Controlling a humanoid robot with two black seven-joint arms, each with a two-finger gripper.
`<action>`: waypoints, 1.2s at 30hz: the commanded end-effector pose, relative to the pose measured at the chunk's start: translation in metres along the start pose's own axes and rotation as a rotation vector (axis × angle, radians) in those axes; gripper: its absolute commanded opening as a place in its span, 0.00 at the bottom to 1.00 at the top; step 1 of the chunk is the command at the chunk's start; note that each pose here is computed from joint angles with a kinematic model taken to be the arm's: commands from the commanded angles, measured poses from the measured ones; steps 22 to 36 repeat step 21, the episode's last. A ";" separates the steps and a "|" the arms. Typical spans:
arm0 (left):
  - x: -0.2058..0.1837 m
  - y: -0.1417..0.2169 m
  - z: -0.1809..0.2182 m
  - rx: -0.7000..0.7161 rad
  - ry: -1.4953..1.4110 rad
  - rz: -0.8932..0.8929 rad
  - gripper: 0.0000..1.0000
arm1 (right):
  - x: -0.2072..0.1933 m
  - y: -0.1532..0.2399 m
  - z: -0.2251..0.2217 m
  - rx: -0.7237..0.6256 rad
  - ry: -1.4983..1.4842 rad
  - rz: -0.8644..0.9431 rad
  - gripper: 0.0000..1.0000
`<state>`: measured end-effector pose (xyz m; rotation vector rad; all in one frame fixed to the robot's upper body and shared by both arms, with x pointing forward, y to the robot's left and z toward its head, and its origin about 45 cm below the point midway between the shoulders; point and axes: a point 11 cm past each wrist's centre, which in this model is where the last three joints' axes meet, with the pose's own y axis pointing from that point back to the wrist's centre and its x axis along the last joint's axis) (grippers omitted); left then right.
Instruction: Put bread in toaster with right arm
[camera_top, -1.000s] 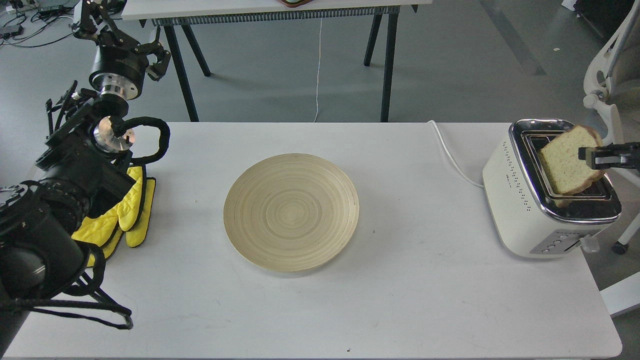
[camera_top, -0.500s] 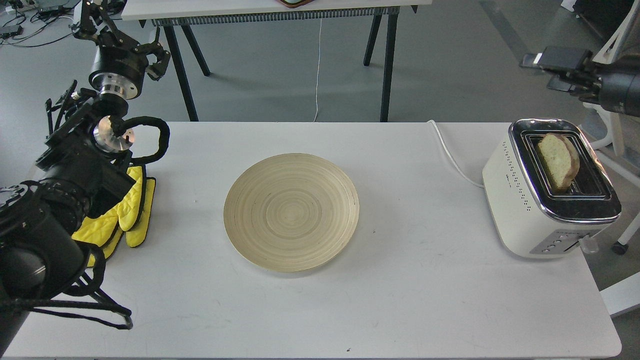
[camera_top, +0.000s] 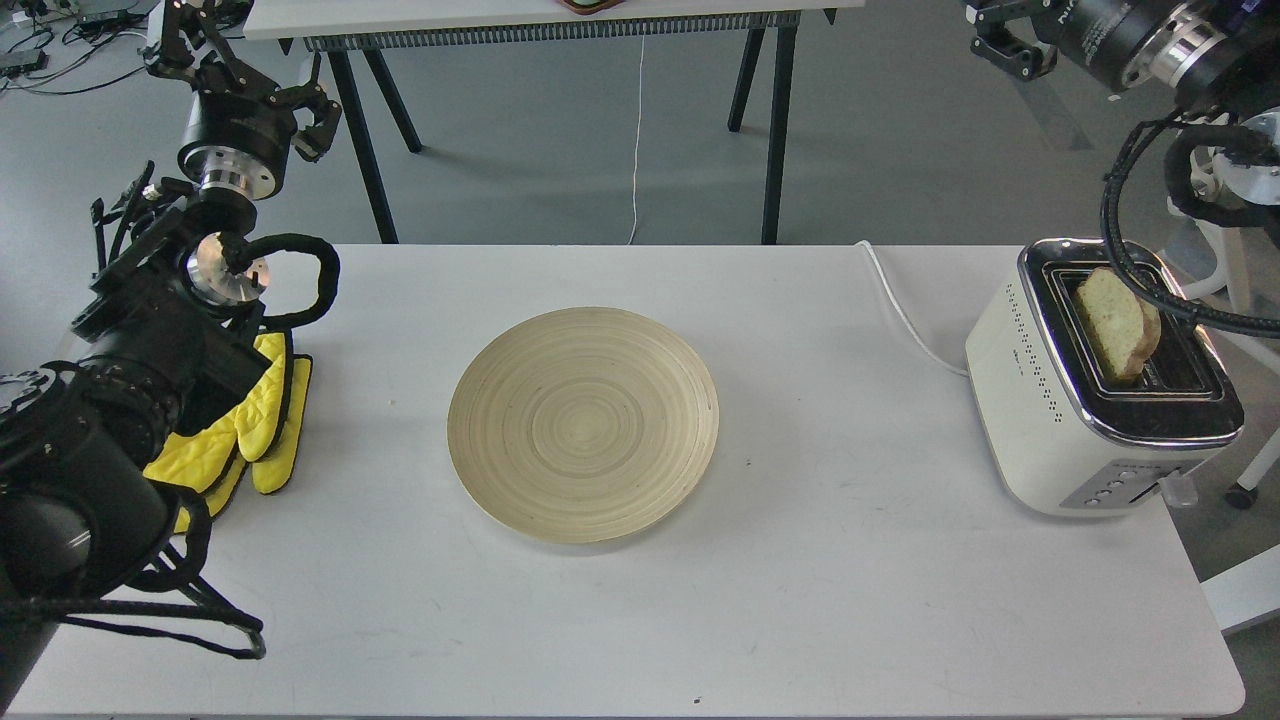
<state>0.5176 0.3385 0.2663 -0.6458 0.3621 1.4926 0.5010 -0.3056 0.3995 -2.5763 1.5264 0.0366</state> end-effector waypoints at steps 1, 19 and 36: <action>0.000 0.000 0.000 0.001 0.000 0.000 1.00 | 0.010 -0.009 0.014 0.071 -0.213 0.082 1.00; 0.000 0.000 0.000 -0.001 0.002 0.001 1.00 | 0.026 -0.019 0.048 0.212 -0.541 0.223 1.00; 0.000 0.000 0.000 -0.002 0.002 0.001 1.00 | 0.025 -0.020 0.044 0.213 -0.530 0.213 1.00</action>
